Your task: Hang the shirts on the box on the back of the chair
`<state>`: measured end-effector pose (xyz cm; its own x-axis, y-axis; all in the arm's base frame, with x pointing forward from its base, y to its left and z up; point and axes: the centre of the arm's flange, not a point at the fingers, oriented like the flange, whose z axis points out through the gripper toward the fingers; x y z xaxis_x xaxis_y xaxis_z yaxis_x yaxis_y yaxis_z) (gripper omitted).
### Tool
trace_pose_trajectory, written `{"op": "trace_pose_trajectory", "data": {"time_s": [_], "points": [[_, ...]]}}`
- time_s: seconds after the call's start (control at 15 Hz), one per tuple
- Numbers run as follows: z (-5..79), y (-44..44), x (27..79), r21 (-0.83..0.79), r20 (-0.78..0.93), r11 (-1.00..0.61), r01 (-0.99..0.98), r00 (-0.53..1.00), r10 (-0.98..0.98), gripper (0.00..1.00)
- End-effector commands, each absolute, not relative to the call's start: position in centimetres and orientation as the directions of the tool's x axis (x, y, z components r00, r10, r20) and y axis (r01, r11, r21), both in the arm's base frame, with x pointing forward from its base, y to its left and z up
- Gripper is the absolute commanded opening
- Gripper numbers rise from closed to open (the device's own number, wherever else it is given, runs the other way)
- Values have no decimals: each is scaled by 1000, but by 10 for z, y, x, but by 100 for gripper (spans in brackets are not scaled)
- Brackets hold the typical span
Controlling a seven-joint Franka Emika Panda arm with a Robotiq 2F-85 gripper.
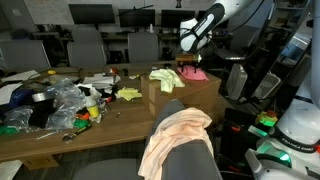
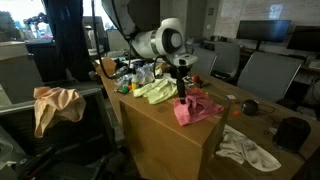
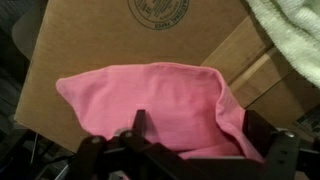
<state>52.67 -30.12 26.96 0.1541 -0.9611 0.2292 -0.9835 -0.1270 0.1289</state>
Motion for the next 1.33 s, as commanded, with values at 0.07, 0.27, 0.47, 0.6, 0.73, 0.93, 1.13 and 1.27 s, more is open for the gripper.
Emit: {"op": "trace_pose_trajectory", "data": {"time_s": [0.07, 0.27, 0.47, 0.6, 0.73, 0.93, 1.13, 1.27], "points": [[269, -314, 527, 125, 296, -69, -990, 103, -950, 100], [270, -321, 527, 126, 323, -49, -991, 88, -942, 100], [268, -324, 529, 128, 338, -41, -991, 83, -937, 100], [262, -324, 531, 127, 337, -41, -991, 82, -938, 100], [258, -322, 533, 108, 301, -60, -992, 90, -949, 100], [248, -319, 536, 76, 218, -71, -995, 86, -972, 100], [234, -319, 534, 59, 145, -66, -996, 74, -987, 100], [226, -324, 529, 58, 113, -54, -997, 60, -992, 100]]}}
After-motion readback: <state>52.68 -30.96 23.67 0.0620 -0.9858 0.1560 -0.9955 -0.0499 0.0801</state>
